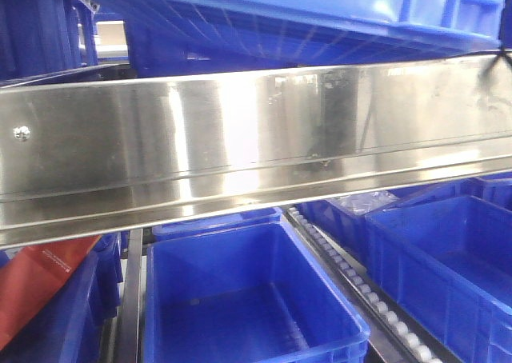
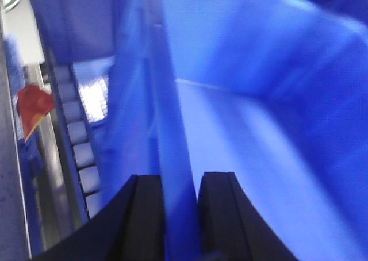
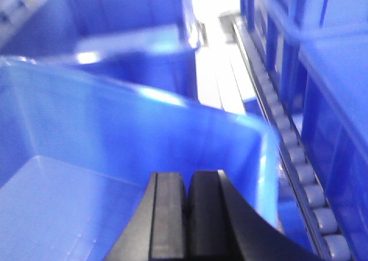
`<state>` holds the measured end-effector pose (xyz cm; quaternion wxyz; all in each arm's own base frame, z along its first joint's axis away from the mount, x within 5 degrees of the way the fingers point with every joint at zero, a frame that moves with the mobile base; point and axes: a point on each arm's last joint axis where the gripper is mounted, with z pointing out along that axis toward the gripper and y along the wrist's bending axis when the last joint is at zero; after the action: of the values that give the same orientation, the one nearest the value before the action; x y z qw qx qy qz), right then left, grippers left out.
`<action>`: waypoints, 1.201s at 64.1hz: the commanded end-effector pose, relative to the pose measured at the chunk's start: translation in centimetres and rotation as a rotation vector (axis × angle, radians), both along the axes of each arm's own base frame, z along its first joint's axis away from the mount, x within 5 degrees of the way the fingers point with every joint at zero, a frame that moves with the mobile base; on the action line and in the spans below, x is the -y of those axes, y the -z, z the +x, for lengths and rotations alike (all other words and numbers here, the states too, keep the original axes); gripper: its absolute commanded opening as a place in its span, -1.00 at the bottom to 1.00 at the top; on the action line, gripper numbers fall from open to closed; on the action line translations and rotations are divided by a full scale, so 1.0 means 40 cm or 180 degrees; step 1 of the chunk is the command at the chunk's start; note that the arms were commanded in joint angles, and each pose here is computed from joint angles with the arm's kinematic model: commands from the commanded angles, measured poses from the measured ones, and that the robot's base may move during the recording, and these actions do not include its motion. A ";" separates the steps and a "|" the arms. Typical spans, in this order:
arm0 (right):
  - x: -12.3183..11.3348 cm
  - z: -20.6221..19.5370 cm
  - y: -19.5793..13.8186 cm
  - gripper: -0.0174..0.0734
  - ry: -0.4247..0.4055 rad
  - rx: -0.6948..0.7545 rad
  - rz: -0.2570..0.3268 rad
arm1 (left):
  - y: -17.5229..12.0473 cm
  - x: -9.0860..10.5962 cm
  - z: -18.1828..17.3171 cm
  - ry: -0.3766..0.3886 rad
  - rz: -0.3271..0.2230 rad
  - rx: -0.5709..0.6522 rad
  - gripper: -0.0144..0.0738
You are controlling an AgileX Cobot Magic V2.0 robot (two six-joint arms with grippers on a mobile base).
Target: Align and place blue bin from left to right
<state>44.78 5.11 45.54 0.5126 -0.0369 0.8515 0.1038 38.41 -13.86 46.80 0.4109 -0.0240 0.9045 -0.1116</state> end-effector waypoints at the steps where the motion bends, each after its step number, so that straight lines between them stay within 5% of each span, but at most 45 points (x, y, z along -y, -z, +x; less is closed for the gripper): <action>1: 0.012 0.011 -0.003 -0.77 0.0036 0.0121 -0.0026 | -0.015 0.012 0.003 -0.0016 -0.0067 0.0193 -0.71; 12: 0.023 0.024 0.018 -0.50 0.0062 0.0035 -0.0036 | 0.033 0.014 0.045 -0.0183 0.0084 0.0105 -0.58; 24: 0.052 0.023 0.024 0.46 0.0129 -0.0068 -0.0051 | 0.048 0.017 0.056 -0.0207 0.0101 0.0068 0.27; 30: 0.067 0.020 0.030 0.63 0.0157 -0.0165 -0.0063 | 0.048 0.017 0.056 -0.0207 0.0101 0.0068 0.63; 47: 0.075 -0.007 0.006 0.39 0.0108 -0.0211 0.0059 | 0.012 0.009 0.030 -0.0182 0.0032 0.0160 0.69; 61: 0.072 -0.066 -0.054 -0.38 0.0063 -0.0150 0.0074 | -0.086 -0.023 -0.051 -0.0069 0.0068 0.0476 0.66; 68: 0.066 -0.099 -0.086 -0.83 0.0011 -0.0100 0.0114 | -0.139 -0.044 -0.103 0.0040 0.0157 0.0676 0.34; 77: 0.053 -0.125 -0.105 -0.79 -0.0046 -0.0107 0.0101 | -0.176 -0.054 -0.145 0.0258 0.0295 0.0837 -0.46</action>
<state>40.82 2.75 48.46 0.4826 -0.0247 0.8670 0.1213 33.82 -11.83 52.63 0.5035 0.0214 0.8595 -0.0856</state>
